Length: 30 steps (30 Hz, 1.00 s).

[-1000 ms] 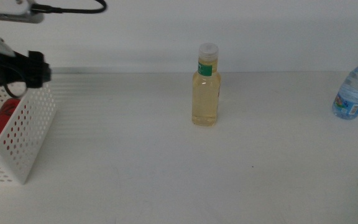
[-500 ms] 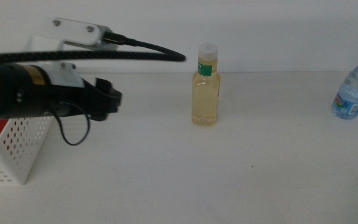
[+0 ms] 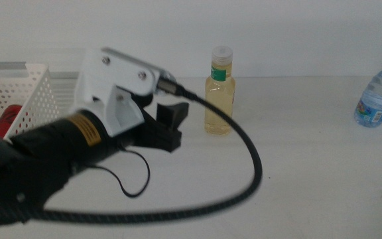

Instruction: Use arms to grab the bottles and put them into the dustbin to the left of the table.

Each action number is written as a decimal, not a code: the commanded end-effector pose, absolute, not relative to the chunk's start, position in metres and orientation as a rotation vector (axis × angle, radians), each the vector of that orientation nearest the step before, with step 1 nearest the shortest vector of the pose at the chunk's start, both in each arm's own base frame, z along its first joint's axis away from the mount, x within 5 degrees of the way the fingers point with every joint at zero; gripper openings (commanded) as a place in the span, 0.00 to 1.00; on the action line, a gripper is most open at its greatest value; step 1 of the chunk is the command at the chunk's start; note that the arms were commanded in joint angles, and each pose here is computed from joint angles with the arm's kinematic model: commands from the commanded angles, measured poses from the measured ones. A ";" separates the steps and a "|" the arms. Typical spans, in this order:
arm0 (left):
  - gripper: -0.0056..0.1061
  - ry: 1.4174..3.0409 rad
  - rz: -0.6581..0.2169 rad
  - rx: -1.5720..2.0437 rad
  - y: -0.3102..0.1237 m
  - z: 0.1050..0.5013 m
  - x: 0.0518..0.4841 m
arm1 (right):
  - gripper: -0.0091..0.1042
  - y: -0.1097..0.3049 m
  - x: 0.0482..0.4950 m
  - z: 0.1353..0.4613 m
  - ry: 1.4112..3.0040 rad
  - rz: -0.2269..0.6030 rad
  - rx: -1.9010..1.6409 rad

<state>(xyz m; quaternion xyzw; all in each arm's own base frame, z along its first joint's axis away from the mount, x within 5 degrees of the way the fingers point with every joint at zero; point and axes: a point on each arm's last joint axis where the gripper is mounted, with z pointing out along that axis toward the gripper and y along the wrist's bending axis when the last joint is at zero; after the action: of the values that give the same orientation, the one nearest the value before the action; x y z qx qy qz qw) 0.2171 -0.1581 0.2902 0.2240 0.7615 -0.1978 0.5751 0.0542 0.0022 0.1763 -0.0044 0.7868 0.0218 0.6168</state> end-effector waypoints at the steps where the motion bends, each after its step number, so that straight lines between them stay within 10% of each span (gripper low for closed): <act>1: 0.63 1.643 -0.528 0.450 -0.161 0.303 0.214 | 0.60 0.002 0.054 0.187 1.704 0.035 -0.019; 18: 0.63 1.718 -0.506 0.450 -0.172 0.261 0.228 | 0.60 0.002 0.054 0.187 1.704 0.035 -0.019; 30: 0.86 1.585 -0.509 0.347 -0.193 0.243 0.263 | 0.60 0.002 0.054 0.187 1.704 0.035 -0.019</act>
<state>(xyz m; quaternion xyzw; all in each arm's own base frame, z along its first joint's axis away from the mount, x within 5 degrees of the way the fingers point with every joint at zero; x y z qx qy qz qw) 0.2566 -0.1876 0.2169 0.1753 0.7485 -0.2034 0.6063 0.0542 0.0022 0.1763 -0.0044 0.7868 0.0218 0.6168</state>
